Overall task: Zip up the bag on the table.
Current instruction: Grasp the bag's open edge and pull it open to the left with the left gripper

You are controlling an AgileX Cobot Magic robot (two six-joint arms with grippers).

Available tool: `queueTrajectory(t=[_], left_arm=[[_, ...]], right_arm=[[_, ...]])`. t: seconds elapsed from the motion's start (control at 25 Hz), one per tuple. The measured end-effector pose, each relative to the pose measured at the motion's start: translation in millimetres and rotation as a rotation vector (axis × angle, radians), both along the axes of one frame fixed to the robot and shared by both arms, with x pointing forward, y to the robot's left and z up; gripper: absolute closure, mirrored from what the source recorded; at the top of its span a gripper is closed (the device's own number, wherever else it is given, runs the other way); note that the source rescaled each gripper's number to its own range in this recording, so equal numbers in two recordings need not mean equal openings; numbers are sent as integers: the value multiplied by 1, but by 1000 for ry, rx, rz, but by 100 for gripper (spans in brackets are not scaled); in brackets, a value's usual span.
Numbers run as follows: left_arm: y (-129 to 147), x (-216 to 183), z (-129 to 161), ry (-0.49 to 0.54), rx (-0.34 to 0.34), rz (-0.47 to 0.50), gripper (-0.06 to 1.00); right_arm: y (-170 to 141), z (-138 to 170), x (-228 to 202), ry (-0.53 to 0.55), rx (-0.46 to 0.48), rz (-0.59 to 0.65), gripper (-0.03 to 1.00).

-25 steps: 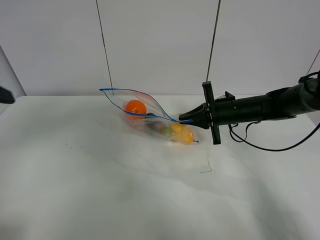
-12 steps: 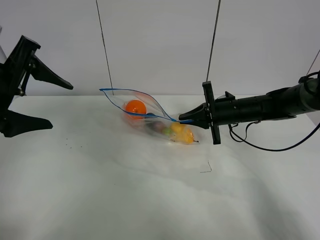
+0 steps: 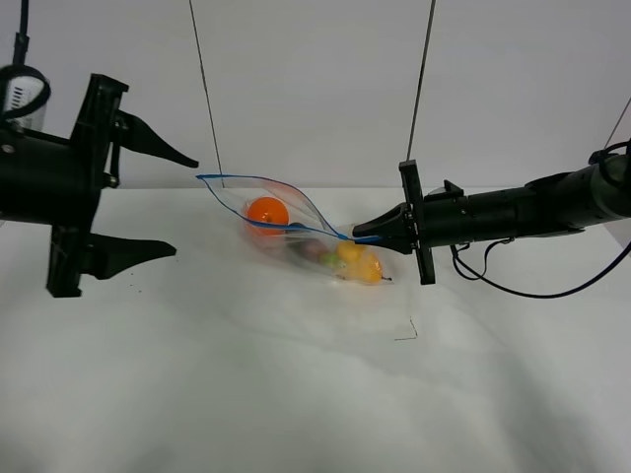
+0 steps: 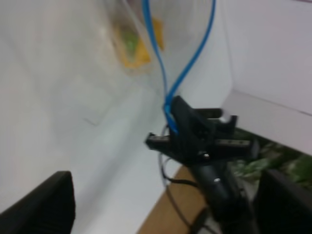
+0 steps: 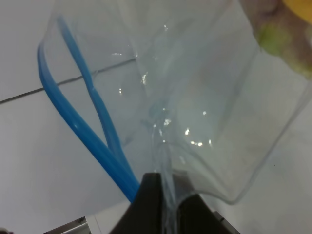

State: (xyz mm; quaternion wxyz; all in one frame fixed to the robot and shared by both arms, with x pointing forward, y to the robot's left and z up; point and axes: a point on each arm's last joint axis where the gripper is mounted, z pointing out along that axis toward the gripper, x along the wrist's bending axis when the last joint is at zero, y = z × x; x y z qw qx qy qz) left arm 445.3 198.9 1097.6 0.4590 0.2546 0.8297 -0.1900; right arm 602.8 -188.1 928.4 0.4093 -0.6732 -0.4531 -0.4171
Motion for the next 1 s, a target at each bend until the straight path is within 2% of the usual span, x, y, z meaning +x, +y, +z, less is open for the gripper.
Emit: queueTrajectory(t=[0.16, 0.4, 0.64, 0.8, 1.0], left_arm=[[-31, 6, -19, 4, -47, 8, -6], [-89, 30, -52, 73, -32, -39, -5], [-140, 58, -68, 70, -47, -47, -5], [-157, 79, -78, 57, -45, -28, -5], [-161, 92, -90, 4, -45, 31, -5]], right_arm=[[0, 0, 0, 0, 0, 0, 97], [0, 0, 0, 0, -1, -1, 97], [0, 0, 0, 0, -1, -1, 97], [0, 0, 0, 0, -1, -1, 97], [0, 0, 0, 0, -1, -1, 97]])
